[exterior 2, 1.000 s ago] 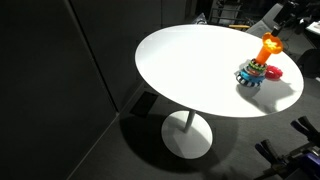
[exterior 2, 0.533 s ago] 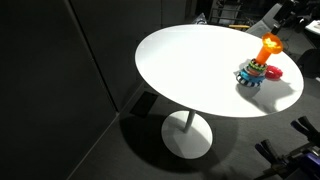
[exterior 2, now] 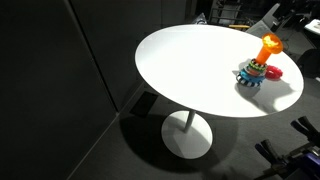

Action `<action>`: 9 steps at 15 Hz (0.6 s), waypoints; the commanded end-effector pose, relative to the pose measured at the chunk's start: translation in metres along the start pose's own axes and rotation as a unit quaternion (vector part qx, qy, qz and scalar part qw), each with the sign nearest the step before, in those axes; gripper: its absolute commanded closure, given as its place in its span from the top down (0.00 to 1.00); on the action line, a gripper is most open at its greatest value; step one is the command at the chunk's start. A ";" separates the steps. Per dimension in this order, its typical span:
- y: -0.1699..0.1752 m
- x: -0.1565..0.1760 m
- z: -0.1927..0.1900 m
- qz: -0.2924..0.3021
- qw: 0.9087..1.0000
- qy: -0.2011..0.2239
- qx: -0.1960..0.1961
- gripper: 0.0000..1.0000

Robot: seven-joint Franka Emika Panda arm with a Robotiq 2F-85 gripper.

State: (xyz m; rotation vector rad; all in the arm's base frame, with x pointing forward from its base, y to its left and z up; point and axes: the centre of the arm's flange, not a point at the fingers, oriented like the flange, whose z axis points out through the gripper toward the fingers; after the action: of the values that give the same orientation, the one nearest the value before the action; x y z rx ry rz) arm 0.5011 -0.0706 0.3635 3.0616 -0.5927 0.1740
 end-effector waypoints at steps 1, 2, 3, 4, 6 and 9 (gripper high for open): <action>-0.003 0.004 -0.011 0.030 1.000 -0.008 0.005 1.00; -0.003 0.005 -0.012 0.035 0.999 -0.012 0.005 1.00; -0.003 0.005 -0.011 0.040 0.999 -0.015 0.007 1.00; -0.004 0.005 -0.011 0.046 0.999 -0.021 0.009 1.00; -0.005 0.006 -0.010 0.055 0.998 -0.029 0.014 1.00; -0.007 0.006 -0.011 0.062 0.997 -0.033 0.025 1.00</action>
State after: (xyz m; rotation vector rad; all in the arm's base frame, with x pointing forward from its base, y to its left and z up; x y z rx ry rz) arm 0.5019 -0.0688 0.3674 3.0783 -0.7376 0.1104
